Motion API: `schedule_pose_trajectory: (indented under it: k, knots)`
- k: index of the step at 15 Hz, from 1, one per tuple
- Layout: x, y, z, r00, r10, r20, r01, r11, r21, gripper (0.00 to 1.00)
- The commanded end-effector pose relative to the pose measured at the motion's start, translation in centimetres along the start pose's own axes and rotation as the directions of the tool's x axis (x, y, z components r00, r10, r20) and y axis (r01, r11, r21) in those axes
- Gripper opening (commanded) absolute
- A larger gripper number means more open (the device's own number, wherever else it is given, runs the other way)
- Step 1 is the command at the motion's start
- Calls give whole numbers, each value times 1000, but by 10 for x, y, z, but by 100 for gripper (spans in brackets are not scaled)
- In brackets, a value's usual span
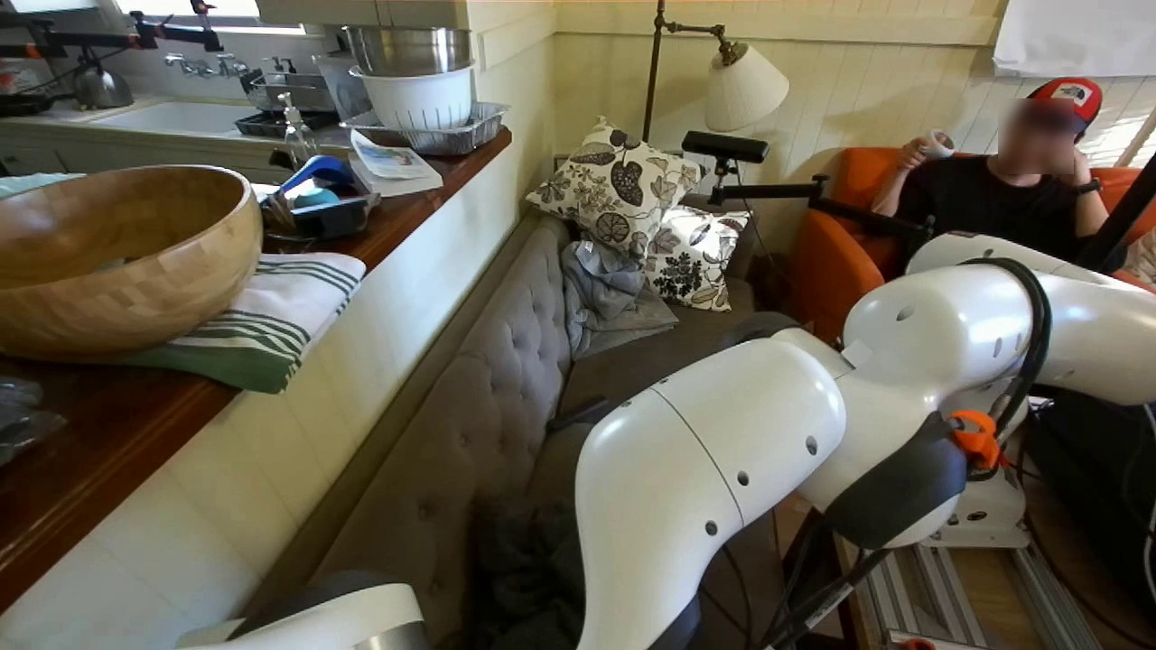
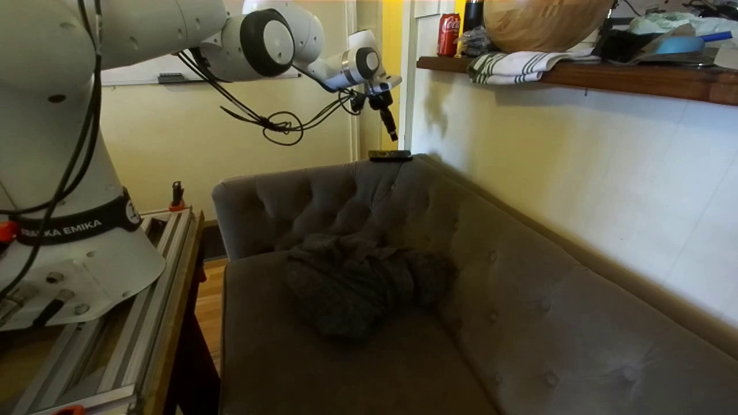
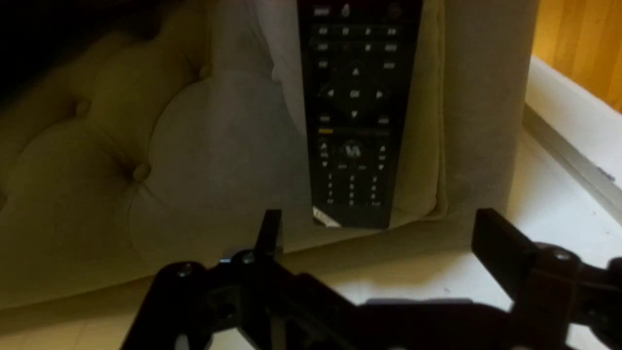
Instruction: Remove the remote control from the backrest of the sofa.
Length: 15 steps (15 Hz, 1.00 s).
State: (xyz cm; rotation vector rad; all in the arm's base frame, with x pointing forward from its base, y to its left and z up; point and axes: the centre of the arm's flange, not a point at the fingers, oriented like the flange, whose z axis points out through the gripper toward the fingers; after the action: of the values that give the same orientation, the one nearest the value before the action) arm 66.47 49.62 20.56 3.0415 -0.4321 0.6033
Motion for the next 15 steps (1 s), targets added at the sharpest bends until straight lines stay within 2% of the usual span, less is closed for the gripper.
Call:
schedule_pose_trajectory:
  k: [1,3,4,7,10,12,14,15]
  knots:
    - [-11,64,-47,989,126,-82,-134,985,-111,100]
    - [3,76,-52,966,236,-101,-247,963,-110,100]
    - [33,17,-25,985,152,-81,-159,984,-84,100]
    - [44,25,-28,973,207,-97,-217,972,-94,100]
    - [43,25,-27,972,214,-97,-223,970,-95,100]
    - [28,42,-42,965,226,-134,-238,967,-87,100]
    - [0,66,-64,959,226,-174,-234,972,-31,100]
    - [-1,68,-68,955,226,-192,-229,973,5,100]
